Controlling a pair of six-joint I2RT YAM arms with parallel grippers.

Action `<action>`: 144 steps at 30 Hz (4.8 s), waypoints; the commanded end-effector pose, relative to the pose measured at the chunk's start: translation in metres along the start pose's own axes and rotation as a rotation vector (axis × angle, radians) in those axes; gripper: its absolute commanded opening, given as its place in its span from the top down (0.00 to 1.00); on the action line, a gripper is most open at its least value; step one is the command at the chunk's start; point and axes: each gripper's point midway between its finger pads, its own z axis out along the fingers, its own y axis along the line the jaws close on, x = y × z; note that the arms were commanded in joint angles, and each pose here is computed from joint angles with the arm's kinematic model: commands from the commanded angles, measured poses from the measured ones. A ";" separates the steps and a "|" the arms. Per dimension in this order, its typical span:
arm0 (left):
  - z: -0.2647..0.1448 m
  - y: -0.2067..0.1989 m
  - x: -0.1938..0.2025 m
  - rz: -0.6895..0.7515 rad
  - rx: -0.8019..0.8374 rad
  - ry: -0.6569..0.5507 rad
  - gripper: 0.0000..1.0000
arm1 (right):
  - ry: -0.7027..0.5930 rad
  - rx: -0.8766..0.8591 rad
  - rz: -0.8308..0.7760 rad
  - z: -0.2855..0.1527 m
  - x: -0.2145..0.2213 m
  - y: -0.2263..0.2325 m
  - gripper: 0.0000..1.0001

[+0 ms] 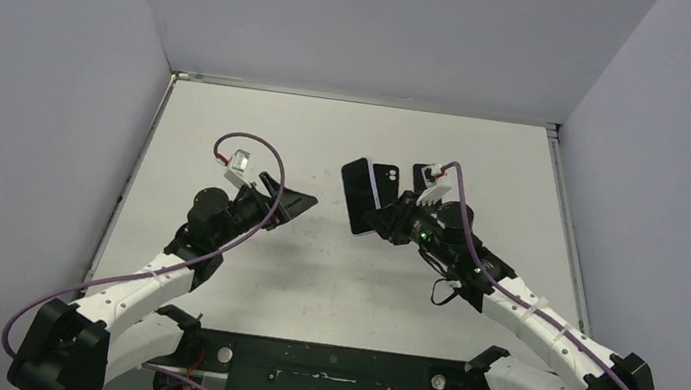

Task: Take the phone out of the phone case
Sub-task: Remove the phone case from the phone.

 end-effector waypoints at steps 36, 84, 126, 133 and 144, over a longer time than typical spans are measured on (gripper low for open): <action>0.019 -0.140 -0.026 0.086 0.487 0.102 0.33 | -0.115 -0.700 0.148 -0.047 -0.060 0.103 1.00; 0.003 -0.161 -0.082 -0.304 0.529 -0.220 1.00 | -0.125 -0.726 0.082 -0.038 -0.046 0.131 0.28; 0.013 -0.142 -0.053 -0.445 0.393 -0.108 1.00 | -0.100 -0.580 -0.290 -0.018 -0.025 0.111 1.00; 0.018 -0.136 -0.039 -0.486 0.363 -0.022 1.00 | -0.108 -0.514 -0.438 -0.013 -0.031 0.103 1.00; 0.017 -0.141 -0.031 -0.442 0.385 0.043 1.00 | -0.075 -0.294 -0.549 0.002 -0.022 0.065 1.00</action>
